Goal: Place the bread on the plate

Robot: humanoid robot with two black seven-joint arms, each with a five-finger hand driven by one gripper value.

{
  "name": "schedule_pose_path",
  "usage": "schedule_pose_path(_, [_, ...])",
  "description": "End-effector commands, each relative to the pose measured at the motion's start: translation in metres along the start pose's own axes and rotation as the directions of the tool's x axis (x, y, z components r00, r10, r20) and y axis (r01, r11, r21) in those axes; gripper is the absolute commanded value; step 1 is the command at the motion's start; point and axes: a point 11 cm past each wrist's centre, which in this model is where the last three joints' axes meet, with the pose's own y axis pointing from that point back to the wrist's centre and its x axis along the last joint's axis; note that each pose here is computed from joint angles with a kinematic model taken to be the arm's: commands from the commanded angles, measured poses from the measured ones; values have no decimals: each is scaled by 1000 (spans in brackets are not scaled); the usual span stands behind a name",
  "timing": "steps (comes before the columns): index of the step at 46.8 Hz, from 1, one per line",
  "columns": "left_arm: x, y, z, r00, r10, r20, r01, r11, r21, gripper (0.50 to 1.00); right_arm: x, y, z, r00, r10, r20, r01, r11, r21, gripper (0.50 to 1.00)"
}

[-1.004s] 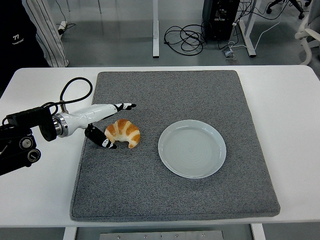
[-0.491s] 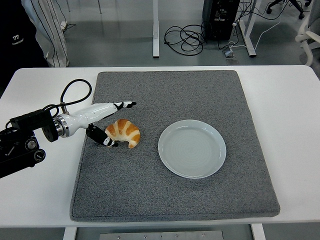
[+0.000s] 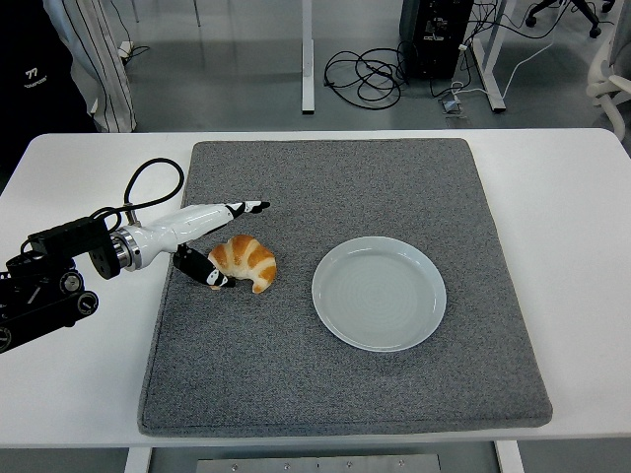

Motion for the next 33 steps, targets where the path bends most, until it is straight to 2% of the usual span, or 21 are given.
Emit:
schedule_pose_path(1, [-3, -1, 3, 1000, -7, -4, 7, 1000, -18, 905, 0, 0, 0, 1000, 0, 0, 0, 1000, 1, 1000])
schedule_pose_path(10, [-7, -6, 2, 1000, -9, -7, 9, 1000, -21, 833, 0, 0, 0, 1000, 1, -1, -1, 1000, 1, 1000])
schedule_pose_path(14, [-13, -4, 2, 999, -33, 7, 33, 999, -29, 754, 0, 0, 0, 1000, 0, 0, 0, 1000, -1, 1000])
schedule_pose_path(18, [-19, -3, 3, 997, -66, 33, 68, 997, -44, 616, 0, 0, 0, 1000, 0, 0, 0, 1000, -1, 1000])
schedule_pose_path(22, [-20, -4, 4, 995, -78, 62, 82, 995, -52, 525, 0, 0, 0, 1000, 1, -1, -1, 1000, -1, 1000])
schedule_pose_path(25, [-18, -3, 4, 994, -78, 73, 82, 995, -53, 501, 0, 0, 0, 1000, 0, 0, 0, 1000, -1, 1000])
schedule_pose_path(33, [-13, -3, 4, 994, -69, 79, 73, 996, -52, 500, 0, 0, 0, 1000, 0, 0, 0, 1000, -1, 1000])
